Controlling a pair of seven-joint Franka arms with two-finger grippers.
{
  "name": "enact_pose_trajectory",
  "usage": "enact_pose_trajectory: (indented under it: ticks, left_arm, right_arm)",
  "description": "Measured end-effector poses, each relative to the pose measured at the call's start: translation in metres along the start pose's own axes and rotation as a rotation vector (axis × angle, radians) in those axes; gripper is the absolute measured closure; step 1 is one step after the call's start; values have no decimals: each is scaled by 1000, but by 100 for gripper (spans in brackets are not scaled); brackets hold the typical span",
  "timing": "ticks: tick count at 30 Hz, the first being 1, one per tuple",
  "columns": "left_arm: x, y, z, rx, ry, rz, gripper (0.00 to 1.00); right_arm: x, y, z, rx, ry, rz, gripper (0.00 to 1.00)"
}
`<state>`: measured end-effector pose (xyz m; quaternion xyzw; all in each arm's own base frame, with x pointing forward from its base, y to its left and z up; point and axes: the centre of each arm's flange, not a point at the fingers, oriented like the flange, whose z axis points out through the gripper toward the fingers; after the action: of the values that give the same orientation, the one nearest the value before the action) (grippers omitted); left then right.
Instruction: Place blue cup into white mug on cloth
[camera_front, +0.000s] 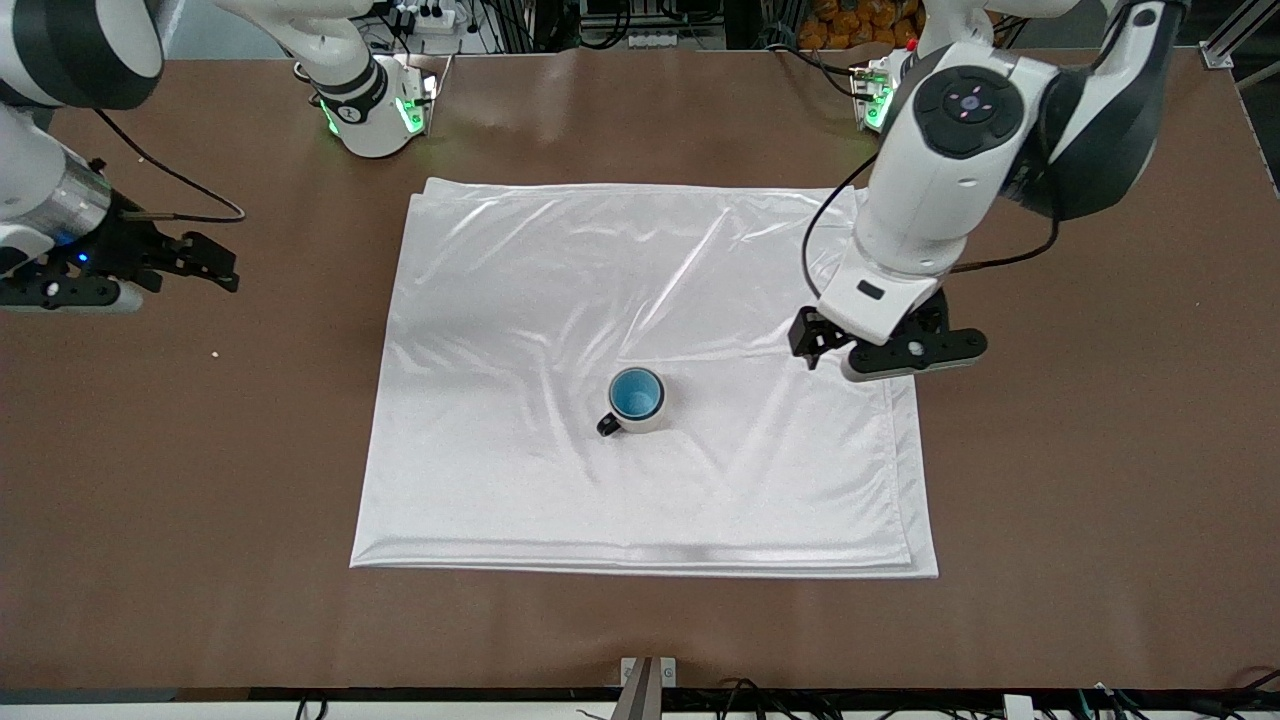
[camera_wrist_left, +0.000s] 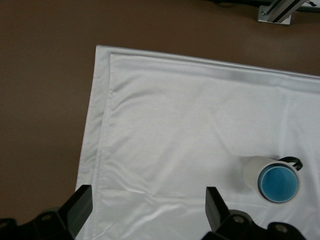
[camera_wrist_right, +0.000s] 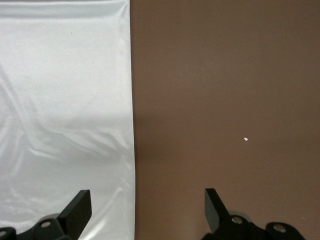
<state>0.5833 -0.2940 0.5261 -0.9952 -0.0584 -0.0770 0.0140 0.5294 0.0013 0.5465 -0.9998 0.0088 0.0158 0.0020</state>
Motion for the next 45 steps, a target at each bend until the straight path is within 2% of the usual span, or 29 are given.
enact_pose_trajectory:
  ticks: [8,14,20,31,35,45]
  left_arm:
    - [5,-56,-41,40,-28,6,0]
    - [19,-107,-56,-26,-68,-91,0]
    - [30,-150,-58,-39,-80,-111,0]
    - [17,-156,-61,-30,-86,-107,0]
    - [13,-158,-63,-30,-79,-68,0]
    - [16,-179,-66,-28,-69,-42,0]
  right_arm:
    - [-3,10,-38,2,5,3,0]
    - [-2,11,-46,3,20,1,0]
    - [-1,14,-49,6,28,-7,0]
    - [-1,18,-50,9,30,-8,0]
    - [-1,19,-50,9,29,-7,0]
    - [-1,23,-50,10,29,1,0]
